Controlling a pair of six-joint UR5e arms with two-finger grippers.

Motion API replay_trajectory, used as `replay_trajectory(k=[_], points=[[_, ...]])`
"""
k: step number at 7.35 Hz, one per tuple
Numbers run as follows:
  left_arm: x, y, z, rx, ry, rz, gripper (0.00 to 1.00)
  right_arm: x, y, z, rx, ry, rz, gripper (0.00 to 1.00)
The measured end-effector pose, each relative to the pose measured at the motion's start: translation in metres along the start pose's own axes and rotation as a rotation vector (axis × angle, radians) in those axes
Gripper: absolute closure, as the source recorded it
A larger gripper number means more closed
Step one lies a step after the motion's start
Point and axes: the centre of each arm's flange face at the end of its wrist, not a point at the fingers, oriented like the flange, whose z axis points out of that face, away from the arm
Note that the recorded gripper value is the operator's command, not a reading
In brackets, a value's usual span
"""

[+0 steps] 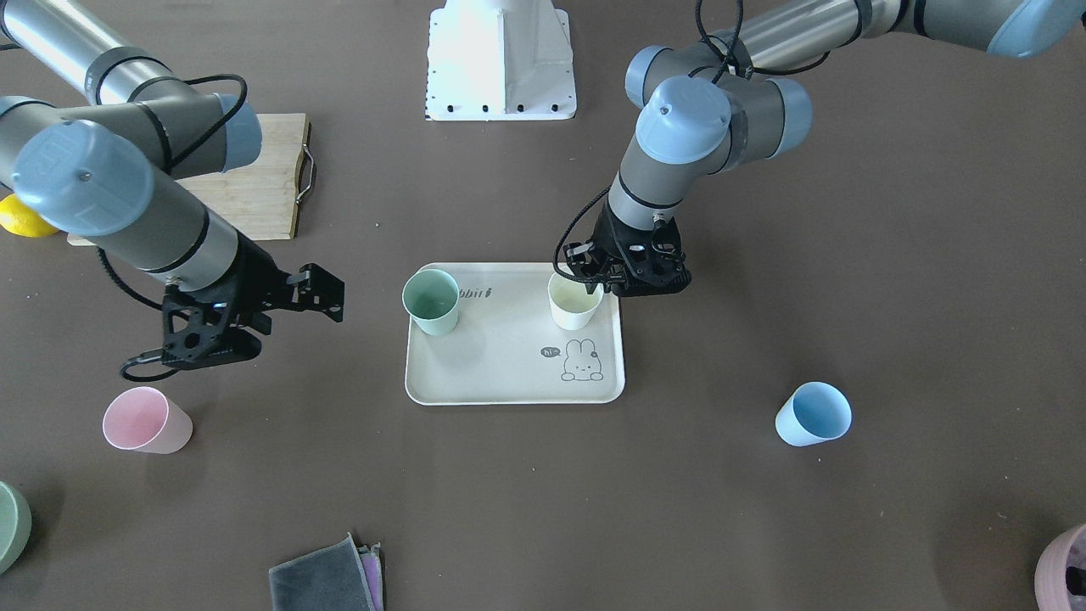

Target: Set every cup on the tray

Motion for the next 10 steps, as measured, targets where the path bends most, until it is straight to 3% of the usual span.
replay_trajectory(k=[4,6,7,8,9,10], points=[[-0.032,-0.053,-0.038,0.058,-0.022,0.033,0.03,0.130,-0.063,-0.003,0.014,0.129,-0.030,0.05],[-0.047,-0.075,-0.062,0.069,-0.039,0.057,0.03,0.157,-0.070,0.003,0.001,0.158,-0.016,0.11],[-0.057,-0.087,-0.072,0.079,-0.056,0.072,0.03,0.167,-0.069,0.013,-0.008,0.178,-0.006,0.19],[-0.072,-0.105,-0.084,0.089,-0.087,0.100,0.03,0.172,-0.068,0.023,-0.018,0.199,-0.001,0.39],[-0.095,-0.123,-0.094,0.098,-0.122,0.136,0.03,0.174,-0.065,0.033,-0.028,0.214,-0.001,0.73],[-0.119,-0.138,-0.101,0.103,-0.150,0.167,0.03,0.176,-0.061,0.041,-0.037,0.221,-0.001,1.00]])
